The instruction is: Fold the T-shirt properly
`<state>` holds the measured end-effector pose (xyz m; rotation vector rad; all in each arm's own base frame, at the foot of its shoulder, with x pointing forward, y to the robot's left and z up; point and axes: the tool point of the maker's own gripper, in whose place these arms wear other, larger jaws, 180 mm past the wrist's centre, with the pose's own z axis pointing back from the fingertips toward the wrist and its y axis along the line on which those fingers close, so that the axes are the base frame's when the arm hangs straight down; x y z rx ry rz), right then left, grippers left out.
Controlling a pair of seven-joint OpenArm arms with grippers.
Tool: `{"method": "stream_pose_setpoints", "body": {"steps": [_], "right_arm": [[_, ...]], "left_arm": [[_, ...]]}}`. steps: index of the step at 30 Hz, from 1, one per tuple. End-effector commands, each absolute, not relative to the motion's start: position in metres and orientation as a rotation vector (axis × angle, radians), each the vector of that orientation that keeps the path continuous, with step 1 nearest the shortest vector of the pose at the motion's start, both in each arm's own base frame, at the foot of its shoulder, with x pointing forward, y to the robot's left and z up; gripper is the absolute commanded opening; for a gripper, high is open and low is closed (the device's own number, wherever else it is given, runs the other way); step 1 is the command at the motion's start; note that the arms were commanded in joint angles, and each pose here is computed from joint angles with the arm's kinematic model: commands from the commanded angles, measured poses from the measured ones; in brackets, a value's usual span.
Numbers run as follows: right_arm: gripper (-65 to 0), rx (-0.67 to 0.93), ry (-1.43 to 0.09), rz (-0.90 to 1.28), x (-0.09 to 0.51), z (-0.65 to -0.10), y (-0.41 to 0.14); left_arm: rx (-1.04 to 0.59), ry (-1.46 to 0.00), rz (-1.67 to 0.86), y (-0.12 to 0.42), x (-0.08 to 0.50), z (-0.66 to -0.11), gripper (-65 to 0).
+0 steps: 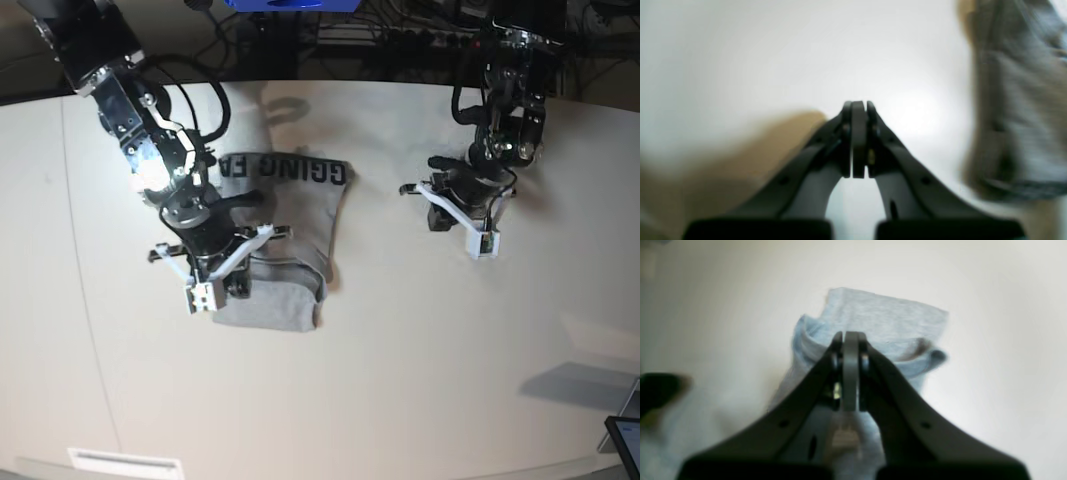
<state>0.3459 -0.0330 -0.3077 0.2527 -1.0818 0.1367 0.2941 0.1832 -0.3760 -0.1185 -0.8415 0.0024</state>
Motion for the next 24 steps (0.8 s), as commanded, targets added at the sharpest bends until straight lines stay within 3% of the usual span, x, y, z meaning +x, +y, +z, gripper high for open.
{"method": "stream_pose_setpoints", "body": {"steps": [1, 5, 10, 16, 19, 24], "right_arm": [[-64.9, 0.220, -1.172, 0.140, 0.351, -0.294, -0.040], [-64.9, 0.029, -1.403, 0.260, 0.335, -0.293, -0.058], [-64.9, -0.059, -1.592, 0.444, 0.297, -0.310, -0.051], [-64.9, -0.010, -1.604, 0.457, 0.258, -0.326, -0.047], [-64.9, -0.004, -1.589, 0.443, 0.248, -0.327, -0.048], [-64.9, -0.017, -1.547, 0.229, 0.238, -0.315, -0.079]], "left_arm": [[-0.078, -0.923, -0.033, 0.184, 0.299, -0.366, -65.0], [0.107, -1.099, -0.301, 0.161, 0.280, -0.377, -65.0], [0.090, -1.265, -0.504, 0.123, 0.246, -0.394, -65.0], [0.012, -1.421, -0.504, 0.111, 0.222, -0.382, -65.0], [0.067, -1.469, -0.481, 0.123, 0.222, -0.365, -65.0], [0.138, -1.396, -0.407, 0.136, 0.227, -0.319, -65.0]]}}
